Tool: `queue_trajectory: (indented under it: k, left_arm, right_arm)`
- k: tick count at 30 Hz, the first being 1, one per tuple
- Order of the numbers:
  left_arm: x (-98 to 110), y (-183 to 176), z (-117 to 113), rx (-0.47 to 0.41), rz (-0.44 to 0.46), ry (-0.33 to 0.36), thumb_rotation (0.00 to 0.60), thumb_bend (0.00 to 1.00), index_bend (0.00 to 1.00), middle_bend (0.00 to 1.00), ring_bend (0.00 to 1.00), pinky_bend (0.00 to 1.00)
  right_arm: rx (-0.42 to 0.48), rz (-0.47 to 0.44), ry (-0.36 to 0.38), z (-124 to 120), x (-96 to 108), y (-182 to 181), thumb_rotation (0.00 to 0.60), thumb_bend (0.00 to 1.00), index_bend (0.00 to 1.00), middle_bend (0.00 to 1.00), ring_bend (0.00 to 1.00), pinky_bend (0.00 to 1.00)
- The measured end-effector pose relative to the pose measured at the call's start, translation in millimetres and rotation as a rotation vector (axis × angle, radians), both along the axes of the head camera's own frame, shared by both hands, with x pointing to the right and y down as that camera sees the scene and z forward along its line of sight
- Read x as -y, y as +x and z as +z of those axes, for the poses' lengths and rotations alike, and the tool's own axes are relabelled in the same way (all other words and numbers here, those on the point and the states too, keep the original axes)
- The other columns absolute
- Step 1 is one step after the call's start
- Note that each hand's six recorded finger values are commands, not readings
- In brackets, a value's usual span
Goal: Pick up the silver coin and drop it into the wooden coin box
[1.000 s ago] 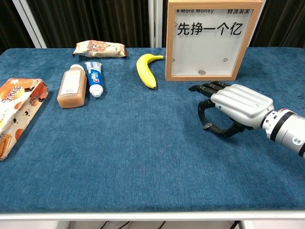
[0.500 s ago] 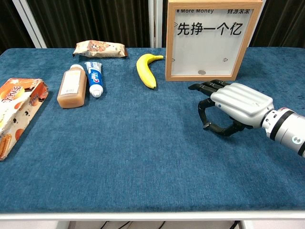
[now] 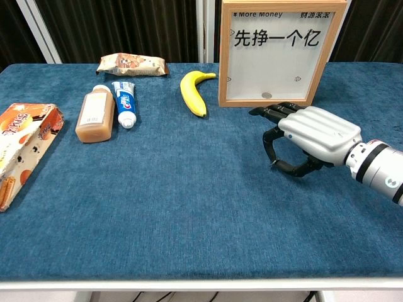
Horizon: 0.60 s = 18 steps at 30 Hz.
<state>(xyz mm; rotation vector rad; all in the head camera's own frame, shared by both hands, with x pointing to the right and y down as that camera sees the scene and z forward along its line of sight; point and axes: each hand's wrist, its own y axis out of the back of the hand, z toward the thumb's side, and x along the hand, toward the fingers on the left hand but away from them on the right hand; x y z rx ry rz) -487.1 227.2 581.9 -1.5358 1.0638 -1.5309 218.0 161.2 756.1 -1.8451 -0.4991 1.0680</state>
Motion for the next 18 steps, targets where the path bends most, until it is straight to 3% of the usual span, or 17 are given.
queue_trajectory:
  k: [6, 9, 18]
  left_arm:
    - [-1.0, -0.5, -1.6, -0.007, -0.004, 0.002, 0.600, 0.12, 0.03, 0.00, 0.00, 0.00]
    - [-1.2, 0.6, -1.6, -0.009, 0.001, 0.003, 0.600, 0.12, 0.03, 0.00, 0.00, 0.00]
    - [0.0, 5.9, -1.4, -0.009, 0.024, 0.000, 0.600, 0.12, 0.03, 0.00, 0.00, 0.00]
  right_arm:
    - [0.060, 0.023, 0.062, -25.9, 14.8, 0.9, 0.600, 0.35, 0.66, 0.04, 0.00, 0.00]
    - [0.113, 0.042, 0.109, -50.5, 26.5, 0.6, 0.600, 0.34, 0.67, 0.04, 0.00, 0.00]
    - [0.246, 0.093, 0.342, -160.1, 78.9, -1.1, 0.600, 0.34, 0.70, 0.05, 0.00, 0.00]
